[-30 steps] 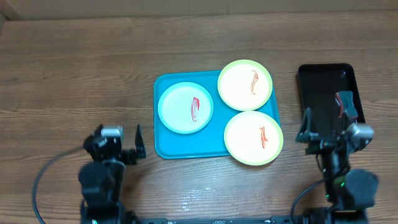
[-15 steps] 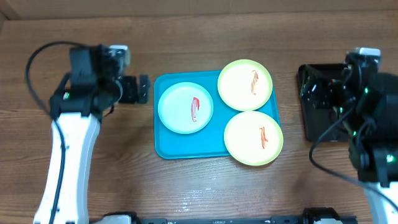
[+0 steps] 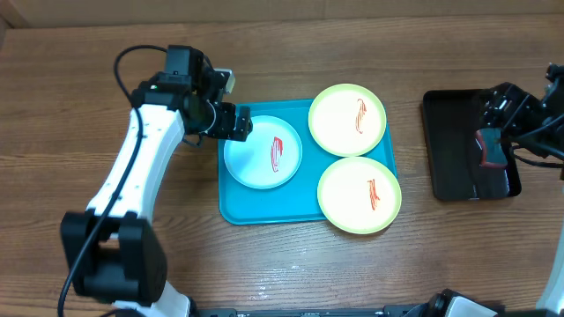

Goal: Clean dirty plates on tray and stack at the side
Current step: 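Move left gripper to white plate rim, right gripper to sponge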

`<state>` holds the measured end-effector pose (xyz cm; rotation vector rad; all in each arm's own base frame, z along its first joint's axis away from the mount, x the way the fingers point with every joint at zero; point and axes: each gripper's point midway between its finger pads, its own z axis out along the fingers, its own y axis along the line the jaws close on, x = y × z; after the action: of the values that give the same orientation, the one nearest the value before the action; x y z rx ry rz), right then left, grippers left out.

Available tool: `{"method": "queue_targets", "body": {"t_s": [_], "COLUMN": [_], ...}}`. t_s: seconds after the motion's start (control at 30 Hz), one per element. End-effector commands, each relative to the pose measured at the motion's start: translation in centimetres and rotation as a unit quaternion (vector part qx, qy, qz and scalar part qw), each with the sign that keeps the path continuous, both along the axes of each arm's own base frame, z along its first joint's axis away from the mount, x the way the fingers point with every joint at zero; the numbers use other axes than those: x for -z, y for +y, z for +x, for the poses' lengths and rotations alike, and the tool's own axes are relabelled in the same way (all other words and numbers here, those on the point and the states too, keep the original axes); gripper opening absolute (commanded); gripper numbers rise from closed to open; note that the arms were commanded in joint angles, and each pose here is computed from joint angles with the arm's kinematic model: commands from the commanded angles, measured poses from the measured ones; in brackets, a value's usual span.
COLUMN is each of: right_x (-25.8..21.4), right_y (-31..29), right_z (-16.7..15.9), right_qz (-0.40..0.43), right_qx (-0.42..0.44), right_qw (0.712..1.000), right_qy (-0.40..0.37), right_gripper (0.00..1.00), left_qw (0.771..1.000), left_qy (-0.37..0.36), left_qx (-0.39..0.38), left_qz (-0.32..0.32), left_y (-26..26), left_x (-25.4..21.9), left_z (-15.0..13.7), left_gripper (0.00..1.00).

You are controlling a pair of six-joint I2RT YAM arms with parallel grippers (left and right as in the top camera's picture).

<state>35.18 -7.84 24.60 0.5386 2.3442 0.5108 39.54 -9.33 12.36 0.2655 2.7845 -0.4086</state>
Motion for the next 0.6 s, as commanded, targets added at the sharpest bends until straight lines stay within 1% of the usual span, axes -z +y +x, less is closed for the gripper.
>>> {"method": "queue_targets", "body": {"t_s": [0.0,0.03,0.1,0.13,0.23,0.27,0.33,0.43,0.53,0.57], "right_x": [1.5,2.2,4.4,5.1,7.4,8.3,10.1,12.4,13.6,13.9], "right_y": [-2.4,-3.0,-5.6,-6.3,-7.3,-7.4,-7.8,-8.1,-8.4,-8.5], "right_z": [0.0,-0.1,-0.8,-0.9,-1.0,-1.0,-0.7,0.1,0.9,1.2], "right_qz": [-0.054,-0.067,-0.118,-0.136,-0.158,-0.157,-0.151,-0.148,-0.157,-0.16], "right_qx": [0.03,0.04,0.08,0.08,0.036,0.017,-0.004,-0.024,-0.044,-0.049], "right_qw": [0.997,0.995,0.983,0.978,0.965,0.959,0.949,0.945,0.943,0.942], "right_qy": [0.04,0.058,0.119,0.139,0.208,0.234,0.275,0.292,0.291,0.289], "right_gripper": [0.93,0.92,0.91,0.91,0.91,0.89,0.82,0.76,0.7,0.69], "left_qw": [0.999,0.999,0.999,0.999,0.999,0.999,0.999,0.998,0.997,0.997], "left_qy": [0.028,0.029,0.033,0.033,0.031,0.03,0.03,0.028,0.031,0.031], "left_qx": [0.004,0.004,-0.008,-0.009,-0.01,-0.013,-0.039,-0.06,-0.073,-0.075], "left_qz": [-0.029,-0.03,-0.028,-0.028,-0.027,-0.022,-0.007,-0.007,-0.011,-0.012], "left_y": [-1.0,-1.0,-0.9,-0.8,-0.8,-0.6,0.1,0.3,0.2,0.2], "left_x": [1.4,1.5,1.7,1.7,1.6,1.7,1.9,1.8,1.8,1.8], "left_z": [0.1,0.1,0.2,0.3,0.4,0.4,0.7,1.1,1.2,1.2], "left_gripper": [1.0,1.0,1.0,1.0,1.0,1.0,1.0,1.0,1.0,1.0]}}
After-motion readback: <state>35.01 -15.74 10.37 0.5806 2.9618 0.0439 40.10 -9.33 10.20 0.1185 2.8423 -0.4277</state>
